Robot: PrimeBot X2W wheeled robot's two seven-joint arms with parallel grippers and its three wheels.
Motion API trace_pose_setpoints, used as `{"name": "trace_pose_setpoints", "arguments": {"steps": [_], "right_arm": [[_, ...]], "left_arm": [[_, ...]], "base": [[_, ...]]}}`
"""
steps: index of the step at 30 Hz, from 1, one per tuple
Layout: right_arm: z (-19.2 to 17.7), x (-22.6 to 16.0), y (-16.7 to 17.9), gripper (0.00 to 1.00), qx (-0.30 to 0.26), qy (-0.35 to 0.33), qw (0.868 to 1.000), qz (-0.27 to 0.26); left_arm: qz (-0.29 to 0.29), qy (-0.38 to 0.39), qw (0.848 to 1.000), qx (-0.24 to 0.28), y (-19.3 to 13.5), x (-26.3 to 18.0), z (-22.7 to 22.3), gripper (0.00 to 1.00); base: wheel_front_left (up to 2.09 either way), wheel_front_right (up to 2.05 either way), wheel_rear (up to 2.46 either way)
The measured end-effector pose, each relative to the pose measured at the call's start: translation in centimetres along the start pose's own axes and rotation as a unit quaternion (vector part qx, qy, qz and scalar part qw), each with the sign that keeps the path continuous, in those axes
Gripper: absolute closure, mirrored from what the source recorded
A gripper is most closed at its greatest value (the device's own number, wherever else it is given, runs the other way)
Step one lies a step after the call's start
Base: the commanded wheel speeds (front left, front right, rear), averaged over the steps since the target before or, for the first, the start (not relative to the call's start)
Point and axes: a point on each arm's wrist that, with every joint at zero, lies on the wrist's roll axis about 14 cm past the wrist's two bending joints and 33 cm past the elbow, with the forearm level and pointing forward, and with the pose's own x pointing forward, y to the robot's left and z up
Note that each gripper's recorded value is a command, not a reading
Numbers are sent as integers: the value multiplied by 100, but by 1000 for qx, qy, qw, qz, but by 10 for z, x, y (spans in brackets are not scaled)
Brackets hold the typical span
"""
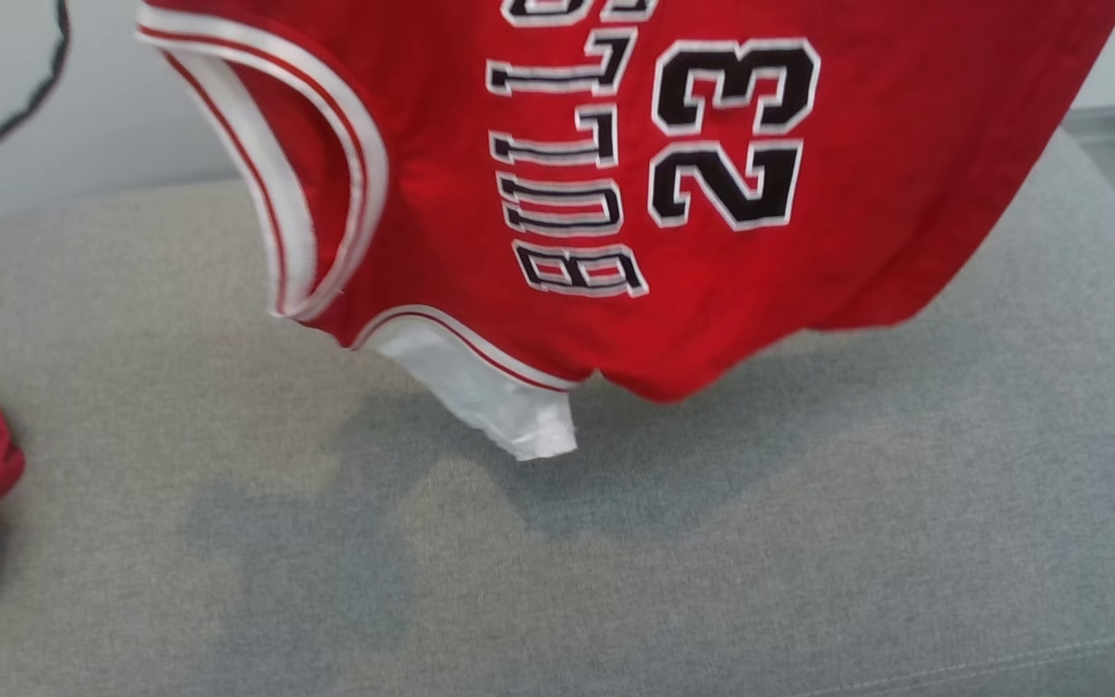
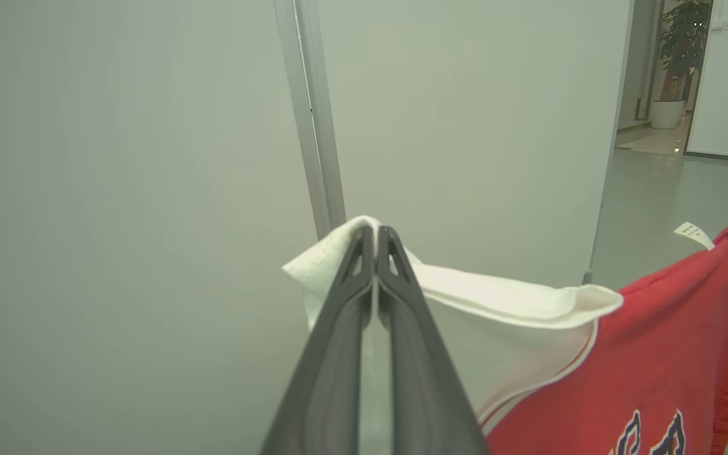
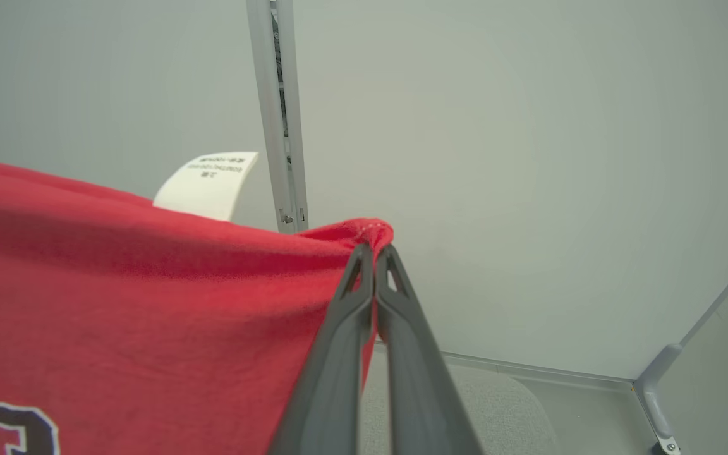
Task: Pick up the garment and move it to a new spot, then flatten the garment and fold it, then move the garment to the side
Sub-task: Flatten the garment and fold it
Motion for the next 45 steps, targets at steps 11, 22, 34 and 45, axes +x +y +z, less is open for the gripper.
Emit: {"name": "trace_pose_setpoints", "arguments": {"steps": [11,22,34,45], "right_arm": [[-35,141,33,100,-42,-46,998,-9],[-49,204,-27,100,-161,-177,965,-103],[-360,224,26,100,-75,71,993,-56],[-400,173,30,100,-51,100,992,-60]], "left_arm": [[89,-4,996,30,101,80,-81,100],[47,-236,964,115,98,161,-95,100],[68,-33,995,-72,105,142,-403,100],[65,55,980,-179,66,28,-479,100]], "base": [[0,0,0],[0,0,0],[0,0,0],[0,0,0]]}}
